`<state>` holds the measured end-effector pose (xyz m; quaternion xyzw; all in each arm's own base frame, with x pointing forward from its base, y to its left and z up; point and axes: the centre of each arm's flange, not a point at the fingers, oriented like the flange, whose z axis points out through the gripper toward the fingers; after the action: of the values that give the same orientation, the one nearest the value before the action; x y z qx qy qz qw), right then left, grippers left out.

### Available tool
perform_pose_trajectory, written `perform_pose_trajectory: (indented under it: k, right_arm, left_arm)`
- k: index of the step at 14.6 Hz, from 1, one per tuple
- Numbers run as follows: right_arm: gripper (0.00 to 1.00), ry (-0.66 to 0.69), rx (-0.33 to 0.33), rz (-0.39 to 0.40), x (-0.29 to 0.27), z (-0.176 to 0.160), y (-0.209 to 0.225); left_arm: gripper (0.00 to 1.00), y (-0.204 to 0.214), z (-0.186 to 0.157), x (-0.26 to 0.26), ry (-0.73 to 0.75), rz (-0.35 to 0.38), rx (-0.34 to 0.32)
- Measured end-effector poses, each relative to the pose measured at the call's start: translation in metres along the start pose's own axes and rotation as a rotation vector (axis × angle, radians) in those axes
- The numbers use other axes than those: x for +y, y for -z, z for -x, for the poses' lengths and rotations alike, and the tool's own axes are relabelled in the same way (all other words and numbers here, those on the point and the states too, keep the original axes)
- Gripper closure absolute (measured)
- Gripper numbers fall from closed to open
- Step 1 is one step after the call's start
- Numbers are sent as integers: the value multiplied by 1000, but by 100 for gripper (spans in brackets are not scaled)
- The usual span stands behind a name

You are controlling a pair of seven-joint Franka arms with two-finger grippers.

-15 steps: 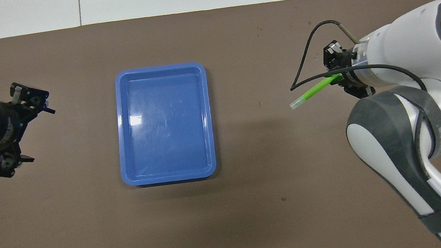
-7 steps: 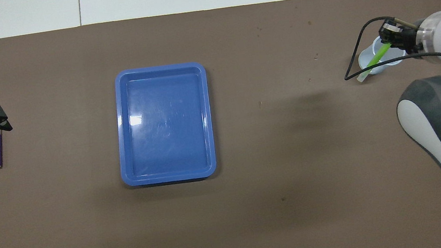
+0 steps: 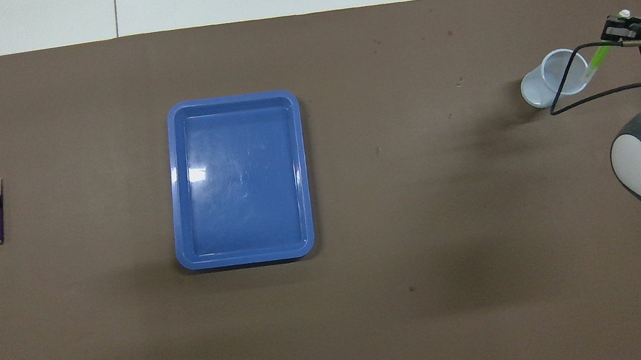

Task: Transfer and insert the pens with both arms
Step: 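Carry the green pen to the white cup while the left gripper retreats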

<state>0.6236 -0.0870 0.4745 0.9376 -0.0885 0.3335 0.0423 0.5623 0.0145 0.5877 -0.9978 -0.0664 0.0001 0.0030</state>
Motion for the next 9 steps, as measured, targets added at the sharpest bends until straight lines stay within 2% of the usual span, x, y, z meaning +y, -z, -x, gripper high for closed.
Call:
perform_pose_trajectory:
  k: [5, 9]
  right_arm:
    - [82, 78, 59, -18, 0, 10, -26]
    - [82, 81, 40, -25, -3, 25, -44]
  left_arm:
    - [0, -11, -11, 1, 0, 21, 15]
    - [0, -13, -14, -17, 29, 51, 17]
